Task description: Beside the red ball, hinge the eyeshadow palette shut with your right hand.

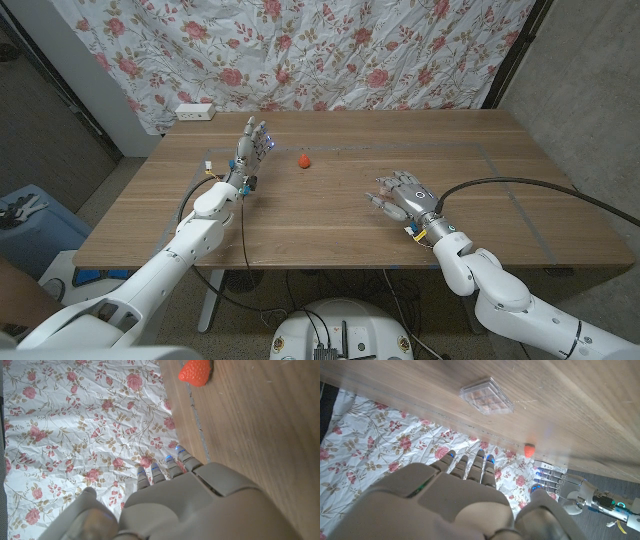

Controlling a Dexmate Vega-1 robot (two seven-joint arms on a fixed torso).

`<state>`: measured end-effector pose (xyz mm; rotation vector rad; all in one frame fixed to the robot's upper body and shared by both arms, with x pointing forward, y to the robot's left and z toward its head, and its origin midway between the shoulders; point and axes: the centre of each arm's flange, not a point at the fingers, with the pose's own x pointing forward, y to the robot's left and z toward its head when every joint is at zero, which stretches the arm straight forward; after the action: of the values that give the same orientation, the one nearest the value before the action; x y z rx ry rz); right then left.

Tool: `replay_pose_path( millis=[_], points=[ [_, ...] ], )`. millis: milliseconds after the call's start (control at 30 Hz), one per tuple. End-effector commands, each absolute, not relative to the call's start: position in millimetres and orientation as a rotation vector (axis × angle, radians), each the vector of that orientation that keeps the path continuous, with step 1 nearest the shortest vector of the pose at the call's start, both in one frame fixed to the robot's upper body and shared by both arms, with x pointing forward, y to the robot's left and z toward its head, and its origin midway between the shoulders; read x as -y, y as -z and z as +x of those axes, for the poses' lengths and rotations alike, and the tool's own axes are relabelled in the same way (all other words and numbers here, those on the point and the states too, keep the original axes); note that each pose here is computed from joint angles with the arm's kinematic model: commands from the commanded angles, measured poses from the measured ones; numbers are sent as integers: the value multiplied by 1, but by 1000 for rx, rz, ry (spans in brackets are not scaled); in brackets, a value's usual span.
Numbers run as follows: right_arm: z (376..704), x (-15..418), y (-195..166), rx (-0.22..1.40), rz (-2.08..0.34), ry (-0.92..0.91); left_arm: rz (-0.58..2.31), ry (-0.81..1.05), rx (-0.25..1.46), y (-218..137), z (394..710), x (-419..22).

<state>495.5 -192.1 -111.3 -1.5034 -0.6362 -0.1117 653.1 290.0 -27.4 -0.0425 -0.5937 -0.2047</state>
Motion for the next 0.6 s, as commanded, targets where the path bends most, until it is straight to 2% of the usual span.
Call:
replay_pose_path(
  millis=[33, 600],
  points=[
    [499, 204, 96, 683, -1351, 119, -43, 204, 594, 27, 653, -290],
    [518, 225, 80, 764, -1108, 104, -43, 205, 594, 27, 653, -290]
  ],
)
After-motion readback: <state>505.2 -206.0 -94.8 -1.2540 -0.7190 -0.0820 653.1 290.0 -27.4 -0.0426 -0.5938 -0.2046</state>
